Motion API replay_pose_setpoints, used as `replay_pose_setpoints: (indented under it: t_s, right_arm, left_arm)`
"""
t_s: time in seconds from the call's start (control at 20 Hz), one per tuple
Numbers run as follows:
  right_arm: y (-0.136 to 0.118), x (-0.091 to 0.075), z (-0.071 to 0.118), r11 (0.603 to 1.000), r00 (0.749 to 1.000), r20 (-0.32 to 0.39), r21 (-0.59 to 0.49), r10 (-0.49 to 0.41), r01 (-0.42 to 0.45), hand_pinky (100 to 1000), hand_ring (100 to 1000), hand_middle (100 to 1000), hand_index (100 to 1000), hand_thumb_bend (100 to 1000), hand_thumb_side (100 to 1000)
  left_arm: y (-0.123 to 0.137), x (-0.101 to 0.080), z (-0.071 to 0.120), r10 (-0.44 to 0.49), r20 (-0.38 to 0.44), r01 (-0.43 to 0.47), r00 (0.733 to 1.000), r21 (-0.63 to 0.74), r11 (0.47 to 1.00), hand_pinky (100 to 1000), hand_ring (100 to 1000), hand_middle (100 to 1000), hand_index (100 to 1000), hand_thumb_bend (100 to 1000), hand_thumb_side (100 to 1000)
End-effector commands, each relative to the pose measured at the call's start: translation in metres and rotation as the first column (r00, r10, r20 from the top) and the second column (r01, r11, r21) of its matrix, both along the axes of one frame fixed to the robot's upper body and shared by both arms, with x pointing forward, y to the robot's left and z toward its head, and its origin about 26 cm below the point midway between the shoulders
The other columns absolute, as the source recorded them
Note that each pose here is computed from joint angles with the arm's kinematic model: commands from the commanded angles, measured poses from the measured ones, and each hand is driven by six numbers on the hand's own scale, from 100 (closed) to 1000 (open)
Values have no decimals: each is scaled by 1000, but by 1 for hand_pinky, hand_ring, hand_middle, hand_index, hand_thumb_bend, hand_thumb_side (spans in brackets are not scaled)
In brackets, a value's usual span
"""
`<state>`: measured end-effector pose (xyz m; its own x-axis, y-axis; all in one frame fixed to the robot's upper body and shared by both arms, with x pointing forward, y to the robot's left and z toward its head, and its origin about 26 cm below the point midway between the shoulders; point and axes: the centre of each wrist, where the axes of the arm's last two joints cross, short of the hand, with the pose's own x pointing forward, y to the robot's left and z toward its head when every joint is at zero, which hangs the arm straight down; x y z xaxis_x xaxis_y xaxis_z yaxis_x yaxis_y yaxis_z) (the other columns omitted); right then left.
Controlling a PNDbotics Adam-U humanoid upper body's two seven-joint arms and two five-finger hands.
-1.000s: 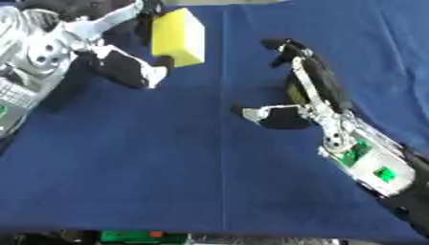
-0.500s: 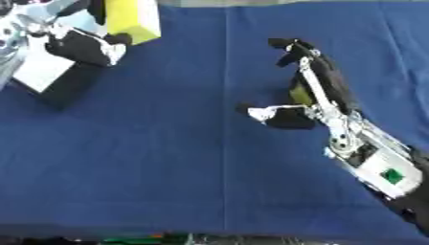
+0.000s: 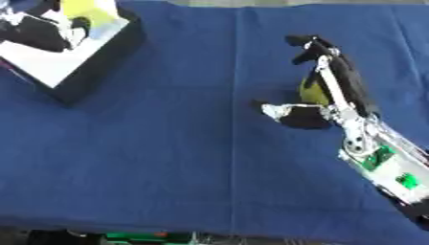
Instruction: Pick up the objects with one hand, pass them to the other hand, and then place them into the box on the other side of the table.
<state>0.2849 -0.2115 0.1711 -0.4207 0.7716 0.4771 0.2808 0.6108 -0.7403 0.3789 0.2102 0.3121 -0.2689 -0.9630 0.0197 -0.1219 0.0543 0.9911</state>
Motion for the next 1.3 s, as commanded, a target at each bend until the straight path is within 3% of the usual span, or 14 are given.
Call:
replay_pose_setpoints:
  t_s: [0.05, 0.4, 1.05, 1.3]
  right_arm:
    - [-6, 1, 8, 1000, 999, 33, 1, -11, 11, 396, 697, 803, 870, 672, 312]
    - [-5, 4, 16, 998, 997, 73, 54, 8, -12, 396, 690, 794, 865, 625, 292]
    - [-2, 8, 29, 990, 980, 186, 107, 66, -87, 395, 684, 786, 859, 630, 261]
    - [-1, 8, 30, 987, 976, 205, 120, 77, -103, 393, 682, 785, 857, 630, 256]
  left_arm:
    - [25, 6, 12, 97, 50, -96, 994, -15, 995, 810, 661, 471, 417, 100, 286]
    - [52, 31, 3, 224, 50, -222, 973, -41, 974, 810, 661, 471, 418, 100, 287]
    - [72, 67, -25, 330, 73, -331, 941, -5, 944, 811, 667, 480, 435, 100, 300]
    - [82, 78, -36, 391, 96, -394, 915, 17, 919, 813, 677, 497, 459, 100, 314]
